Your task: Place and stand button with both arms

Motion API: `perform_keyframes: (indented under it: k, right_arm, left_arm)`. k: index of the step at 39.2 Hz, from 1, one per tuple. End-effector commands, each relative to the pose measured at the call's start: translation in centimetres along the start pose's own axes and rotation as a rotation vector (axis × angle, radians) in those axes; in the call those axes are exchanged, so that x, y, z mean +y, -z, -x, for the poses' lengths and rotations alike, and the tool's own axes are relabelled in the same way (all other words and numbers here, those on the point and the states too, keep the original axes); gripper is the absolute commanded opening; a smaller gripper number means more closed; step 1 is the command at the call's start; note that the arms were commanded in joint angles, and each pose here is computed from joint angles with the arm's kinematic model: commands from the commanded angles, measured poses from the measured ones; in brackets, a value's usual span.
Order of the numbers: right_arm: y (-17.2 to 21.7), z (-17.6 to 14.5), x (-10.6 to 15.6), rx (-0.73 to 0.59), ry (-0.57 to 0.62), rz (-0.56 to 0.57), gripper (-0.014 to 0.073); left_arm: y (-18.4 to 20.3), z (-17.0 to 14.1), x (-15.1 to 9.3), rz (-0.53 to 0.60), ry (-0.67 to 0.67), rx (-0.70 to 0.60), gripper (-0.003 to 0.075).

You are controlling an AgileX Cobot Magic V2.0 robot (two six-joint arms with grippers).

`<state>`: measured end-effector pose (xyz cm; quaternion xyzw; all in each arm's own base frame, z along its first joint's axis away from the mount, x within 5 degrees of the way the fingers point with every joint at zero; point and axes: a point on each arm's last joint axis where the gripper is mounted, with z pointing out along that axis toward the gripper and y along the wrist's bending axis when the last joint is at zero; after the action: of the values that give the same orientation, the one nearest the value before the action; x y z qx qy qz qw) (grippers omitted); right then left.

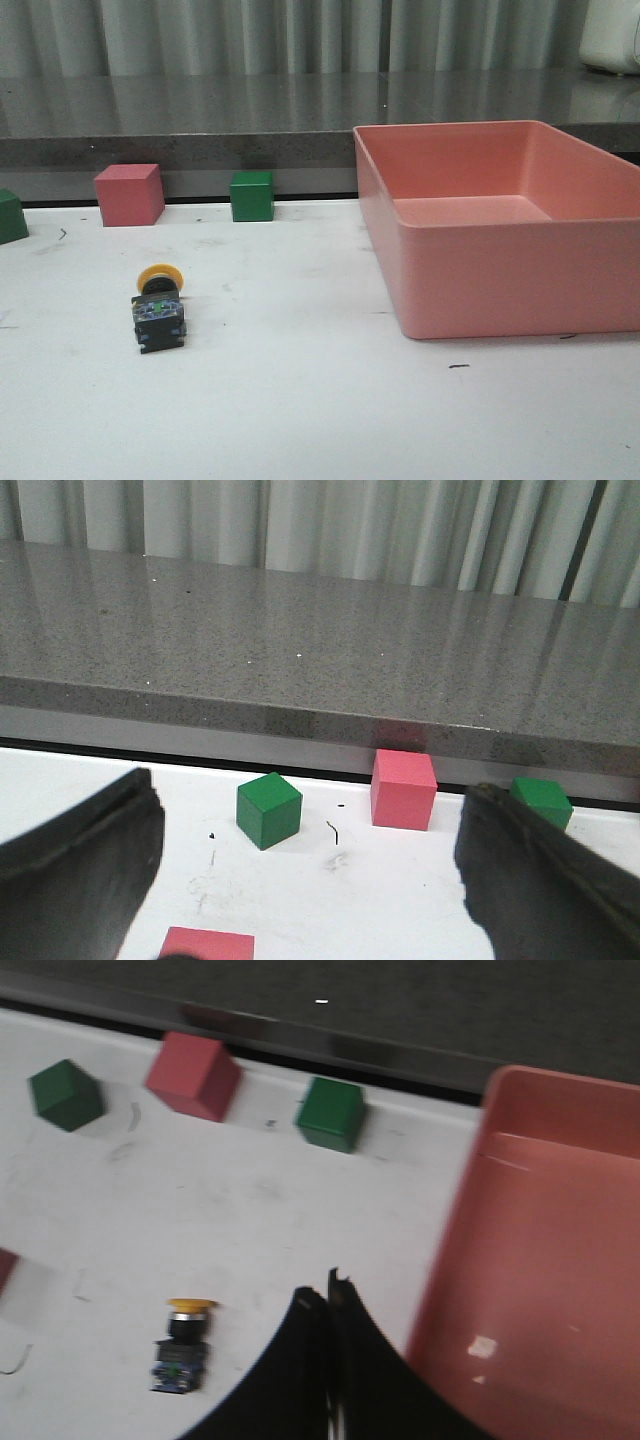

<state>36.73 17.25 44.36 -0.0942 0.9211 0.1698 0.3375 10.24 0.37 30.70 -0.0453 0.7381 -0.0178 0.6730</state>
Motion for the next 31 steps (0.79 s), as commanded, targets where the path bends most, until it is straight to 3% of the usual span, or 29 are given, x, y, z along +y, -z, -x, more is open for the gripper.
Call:
perform_keyframes:
  k: [1, 9, 14, 22, 31]
  right_arm:
    - [4.0, -0.9, -3.5, 0.033, -0.029, -0.072, -0.0062]
    - [5.8, -4.5, -10.3, 0.119, -0.151, -0.215, -0.0062]
    - [6.6, -7.3, -12.5, 0.113, -0.179, -0.277, -0.0062]
    - [7.7, -12.5, -13.6, -0.008, -0.101, -0.396, -0.0062]
    - [8.0, -18.8, -13.5, -0.244, -0.008, -0.404, -0.0062]
  left_arm:
    - [0.1, 2.0, -0.2, -0.007, 0.002, -0.112, 0.0564]
    - [0.1, 2.0, -0.2, -0.007, 0.002, -0.112, 0.0564]
    - [0.1, 2.0, -0.2, -0.007, 0.002, -0.112, 0.0564]
    - [0.1, 2.0, -0.2, -0.007, 0.002, -0.112, 0.0564]
    - [0.1, 2.0, -0.2, -0.007, 0.002, -0.112, 0.0564]
